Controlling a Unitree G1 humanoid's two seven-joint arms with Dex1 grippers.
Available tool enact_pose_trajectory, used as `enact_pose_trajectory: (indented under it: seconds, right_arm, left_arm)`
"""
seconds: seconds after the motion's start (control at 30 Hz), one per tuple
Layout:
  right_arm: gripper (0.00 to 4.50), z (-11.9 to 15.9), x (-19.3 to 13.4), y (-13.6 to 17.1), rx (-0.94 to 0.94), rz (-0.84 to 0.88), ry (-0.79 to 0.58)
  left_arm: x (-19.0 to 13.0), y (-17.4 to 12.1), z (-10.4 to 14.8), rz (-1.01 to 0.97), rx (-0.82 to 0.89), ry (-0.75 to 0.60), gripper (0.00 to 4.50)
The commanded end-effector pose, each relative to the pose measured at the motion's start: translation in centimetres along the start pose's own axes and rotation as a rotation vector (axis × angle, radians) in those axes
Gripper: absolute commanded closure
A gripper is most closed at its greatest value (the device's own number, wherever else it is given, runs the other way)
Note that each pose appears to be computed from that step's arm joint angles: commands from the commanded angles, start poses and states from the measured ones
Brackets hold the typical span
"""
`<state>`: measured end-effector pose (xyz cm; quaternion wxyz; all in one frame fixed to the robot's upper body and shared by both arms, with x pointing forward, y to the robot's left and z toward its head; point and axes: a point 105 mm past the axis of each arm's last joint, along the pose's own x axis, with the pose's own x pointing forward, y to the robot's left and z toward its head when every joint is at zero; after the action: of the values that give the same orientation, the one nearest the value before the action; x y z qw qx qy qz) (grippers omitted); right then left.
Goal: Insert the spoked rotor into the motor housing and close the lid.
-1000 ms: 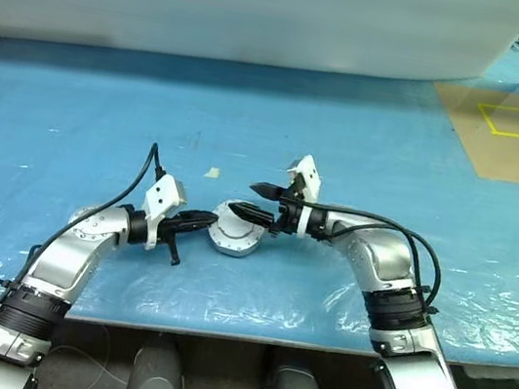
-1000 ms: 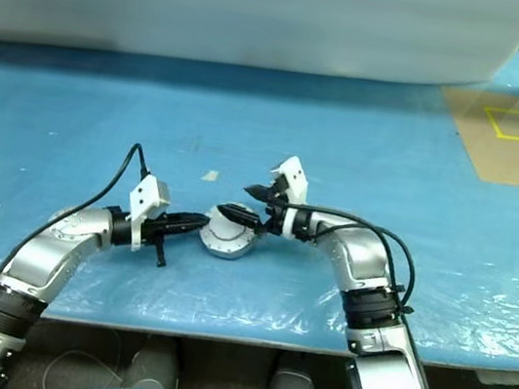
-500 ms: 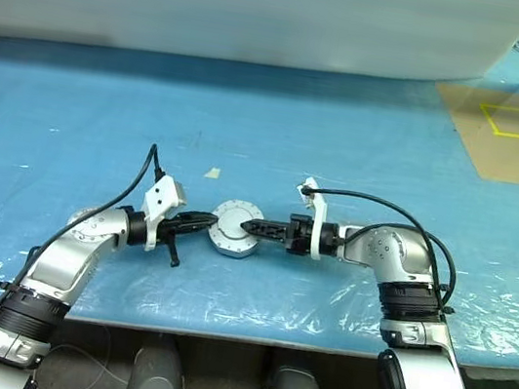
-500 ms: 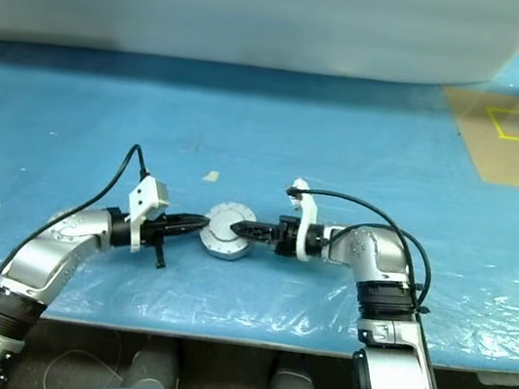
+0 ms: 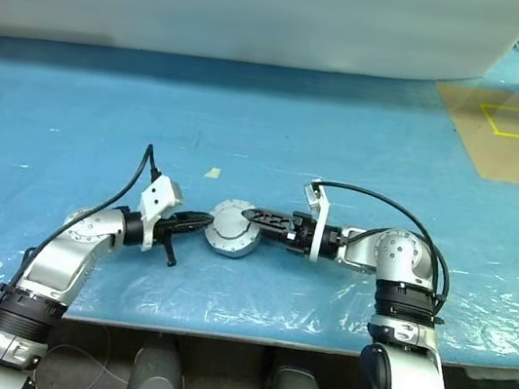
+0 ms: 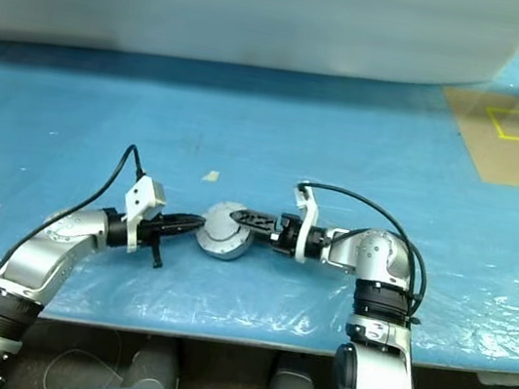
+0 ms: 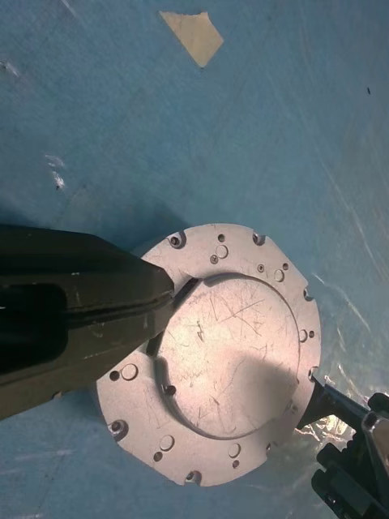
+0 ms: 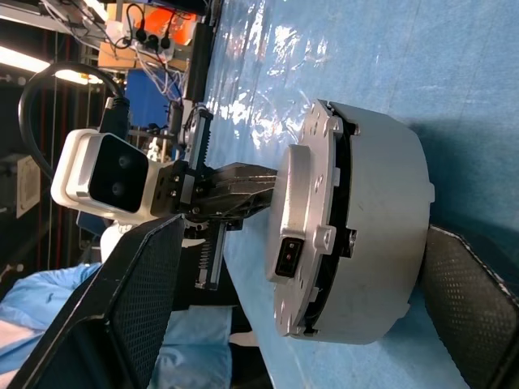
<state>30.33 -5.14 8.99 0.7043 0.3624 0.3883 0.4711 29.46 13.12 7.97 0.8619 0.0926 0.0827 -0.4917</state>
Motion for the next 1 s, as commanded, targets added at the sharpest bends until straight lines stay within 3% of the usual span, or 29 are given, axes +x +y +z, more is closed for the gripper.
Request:
enact_pose_trajectory:
  seconds: [0.03,0.07,0.17,0.4,0.47,1.0]
  right_arm:
    - [0.03,0.0,0.8,2.5,-0.038,0.107,0.016]
    - [0.03,0.0,0.8,2.4,-0.041,0.100,0.017]
    - [0.59,-0.1,0.8,2.3,-0.043,0.093,0.021]
    - [2.94,0.1,0.9,2.9,-0.049,0.128,0.015]
    - [3.37,0.0,1.0,2.9,-0.049,0.129,0.014]
    - [3.41,-3.0,1.0,-0.1,-0.172,-0.045,0.160]
  left_arm:
    - [0.4,-1.0,-0.4,-0.042,-0.004,0.012,4.50]
    - [0.4,-1.0,-0.4,-0.042,-0.005,0.012,4.50]
    - [0.4,-1.0,-0.4,-0.041,-0.004,0.013,4.50]
    - [0.3,-0.9,-0.4,-0.038,-0.001,0.015,4.50]
    - [0.3,-0.9,-0.4,-0.037,0.000,0.014,4.50]
    - [0.4,-0.5,-0.1,-0.026,0.017,0.008,4.50]
